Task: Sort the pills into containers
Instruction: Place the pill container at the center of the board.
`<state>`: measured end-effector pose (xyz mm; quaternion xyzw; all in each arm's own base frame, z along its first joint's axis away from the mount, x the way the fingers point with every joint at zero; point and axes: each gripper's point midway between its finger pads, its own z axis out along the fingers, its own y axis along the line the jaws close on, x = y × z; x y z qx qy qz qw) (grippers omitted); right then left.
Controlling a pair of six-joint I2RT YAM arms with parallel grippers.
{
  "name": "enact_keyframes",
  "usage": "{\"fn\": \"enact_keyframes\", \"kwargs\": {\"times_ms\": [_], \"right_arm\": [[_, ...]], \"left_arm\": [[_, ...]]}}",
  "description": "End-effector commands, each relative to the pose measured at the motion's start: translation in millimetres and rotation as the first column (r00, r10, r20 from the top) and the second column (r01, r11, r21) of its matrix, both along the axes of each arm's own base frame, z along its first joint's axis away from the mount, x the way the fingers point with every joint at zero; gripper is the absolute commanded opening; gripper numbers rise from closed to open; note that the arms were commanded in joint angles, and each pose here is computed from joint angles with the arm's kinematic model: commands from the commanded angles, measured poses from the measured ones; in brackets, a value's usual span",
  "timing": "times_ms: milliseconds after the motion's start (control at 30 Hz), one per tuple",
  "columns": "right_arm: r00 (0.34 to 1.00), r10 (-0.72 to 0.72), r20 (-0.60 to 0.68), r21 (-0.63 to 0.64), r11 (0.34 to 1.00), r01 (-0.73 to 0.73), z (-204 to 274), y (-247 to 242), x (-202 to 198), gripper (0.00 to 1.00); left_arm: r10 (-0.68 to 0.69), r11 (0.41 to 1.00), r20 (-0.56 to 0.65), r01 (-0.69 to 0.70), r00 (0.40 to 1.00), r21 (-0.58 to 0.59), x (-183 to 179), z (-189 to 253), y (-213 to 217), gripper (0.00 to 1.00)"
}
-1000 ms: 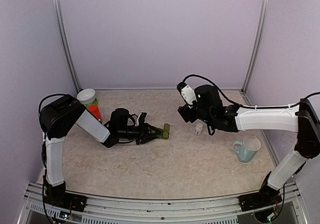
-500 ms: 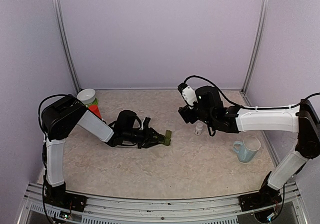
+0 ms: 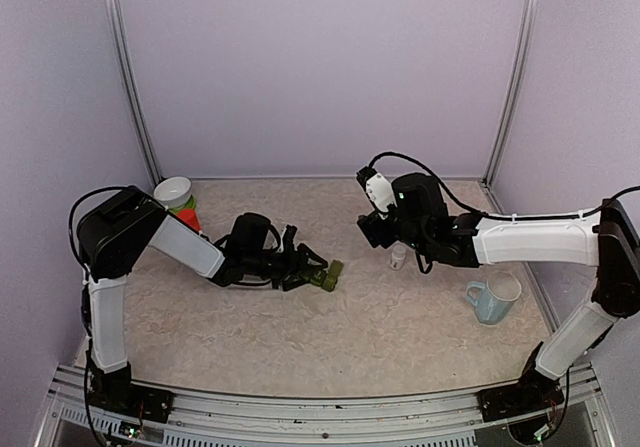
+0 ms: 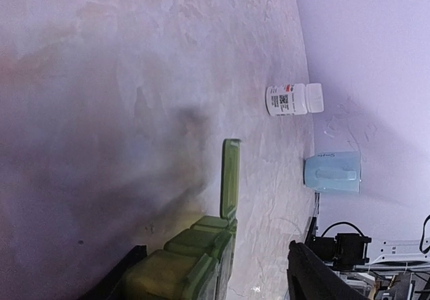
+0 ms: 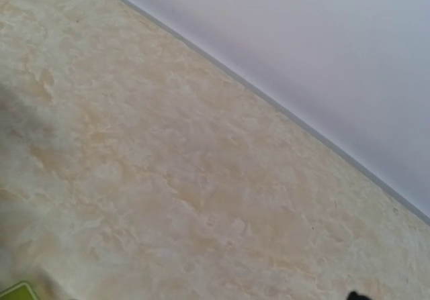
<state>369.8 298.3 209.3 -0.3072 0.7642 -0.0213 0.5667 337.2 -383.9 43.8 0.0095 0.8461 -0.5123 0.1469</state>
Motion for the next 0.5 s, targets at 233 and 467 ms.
{"fn": "enact_keyframes", "kwargs": {"times_ms": [233,467], "right_arm": [[1.0,-0.005,0.011,0.04,0.999,0.004,6.9,-1.8,-1.0,0.84],[1.0,-0.008,0.014,0.024,1.0,0.008,5.7,-3.4,-0.8,0.91]], "left_arm": [[0.096,0.984,0.09,-0.108,0.991,0.145,34.3,2.2,36.6,0.99],[0.136,0.962,0.17,-0.171,0.976,0.212,50.5,16.8,57.2,0.99]]}}
